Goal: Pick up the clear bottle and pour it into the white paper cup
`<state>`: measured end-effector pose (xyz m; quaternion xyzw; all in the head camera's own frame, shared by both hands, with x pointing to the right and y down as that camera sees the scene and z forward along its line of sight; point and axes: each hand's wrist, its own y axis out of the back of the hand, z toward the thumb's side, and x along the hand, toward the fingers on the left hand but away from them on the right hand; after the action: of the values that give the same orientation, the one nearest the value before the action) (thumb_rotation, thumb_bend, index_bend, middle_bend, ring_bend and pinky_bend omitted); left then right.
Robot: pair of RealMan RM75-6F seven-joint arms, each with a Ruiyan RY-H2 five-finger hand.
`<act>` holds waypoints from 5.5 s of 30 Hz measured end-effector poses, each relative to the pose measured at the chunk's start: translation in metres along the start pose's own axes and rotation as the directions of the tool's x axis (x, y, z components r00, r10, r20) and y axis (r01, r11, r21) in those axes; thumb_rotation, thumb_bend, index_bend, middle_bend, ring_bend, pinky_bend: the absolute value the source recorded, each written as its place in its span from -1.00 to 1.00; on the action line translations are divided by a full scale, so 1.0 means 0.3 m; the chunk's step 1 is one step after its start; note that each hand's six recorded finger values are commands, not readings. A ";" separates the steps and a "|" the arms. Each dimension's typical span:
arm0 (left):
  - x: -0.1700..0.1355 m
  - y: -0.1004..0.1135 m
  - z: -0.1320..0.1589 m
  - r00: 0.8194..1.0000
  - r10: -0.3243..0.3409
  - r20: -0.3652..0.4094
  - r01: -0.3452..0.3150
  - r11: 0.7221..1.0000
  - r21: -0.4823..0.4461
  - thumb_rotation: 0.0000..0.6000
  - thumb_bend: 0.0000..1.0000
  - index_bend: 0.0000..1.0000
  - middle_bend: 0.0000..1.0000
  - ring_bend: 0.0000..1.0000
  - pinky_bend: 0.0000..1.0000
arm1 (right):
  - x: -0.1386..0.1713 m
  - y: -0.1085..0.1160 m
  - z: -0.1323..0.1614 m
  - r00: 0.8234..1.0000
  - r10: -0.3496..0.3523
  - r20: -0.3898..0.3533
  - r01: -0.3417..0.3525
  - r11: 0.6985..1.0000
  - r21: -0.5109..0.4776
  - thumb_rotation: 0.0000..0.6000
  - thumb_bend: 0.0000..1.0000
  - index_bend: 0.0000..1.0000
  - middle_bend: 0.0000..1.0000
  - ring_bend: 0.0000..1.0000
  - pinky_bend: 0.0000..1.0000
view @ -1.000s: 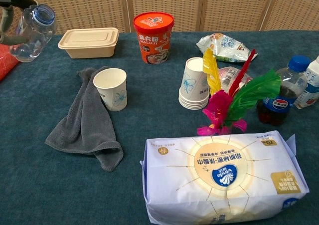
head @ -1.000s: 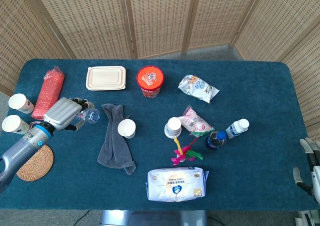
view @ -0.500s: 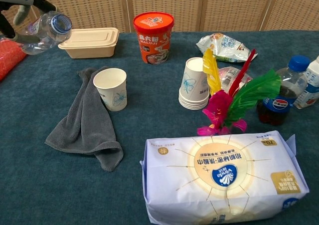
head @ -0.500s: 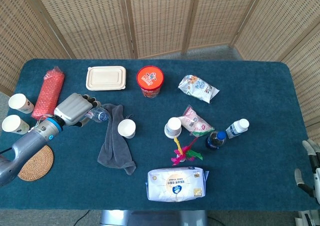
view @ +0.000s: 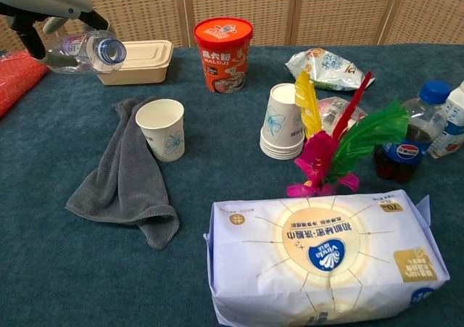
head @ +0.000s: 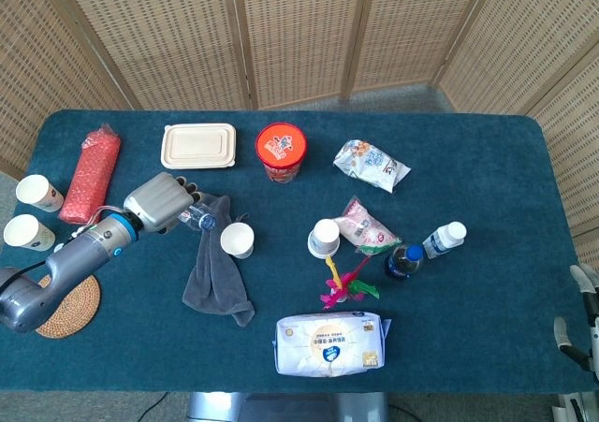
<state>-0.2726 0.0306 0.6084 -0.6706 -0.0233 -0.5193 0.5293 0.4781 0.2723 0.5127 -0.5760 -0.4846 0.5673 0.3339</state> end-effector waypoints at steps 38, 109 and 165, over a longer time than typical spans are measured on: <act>0.118 0.053 0.082 0.988 -0.145 0.057 0.112 0.916 0.385 0.95 0.21 -0.09 -0.32 -0.22 0.07 | 0.042 -0.032 -0.068 0.999 -0.016 0.050 0.018 0.998 -0.056 1.00 0.02 -1.00 -1.00 -1.00 -0.75; 0.157 0.079 0.145 0.994 -0.107 -0.036 0.113 0.951 0.288 0.96 0.21 -0.16 -0.34 -0.22 0.16 | 0.052 -0.042 -0.102 0.998 -0.005 0.067 0.011 0.997 -0.082 1.00 0.02 -1.00 -1.00 -1.00 -0.75; -0.199 -0.345 -0.051 0.962 -0.002 -0.273 -0.273 0.054 -0.961 0.91 0.21 -0.28 -0.40 -0.26 0.14 | -0.040 -0.039 0.064 0.998 0.058 -0.024 -0.060 0.997 -0.056 1.00 0.02 -1.00 -1.00 -1.00 -0.75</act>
<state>-0.3703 0.0957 0.6349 -0.7925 0.4534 -0.4071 -0.0250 0.4587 0.2614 0.5250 -0.6057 -0.4793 0.5565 0.3061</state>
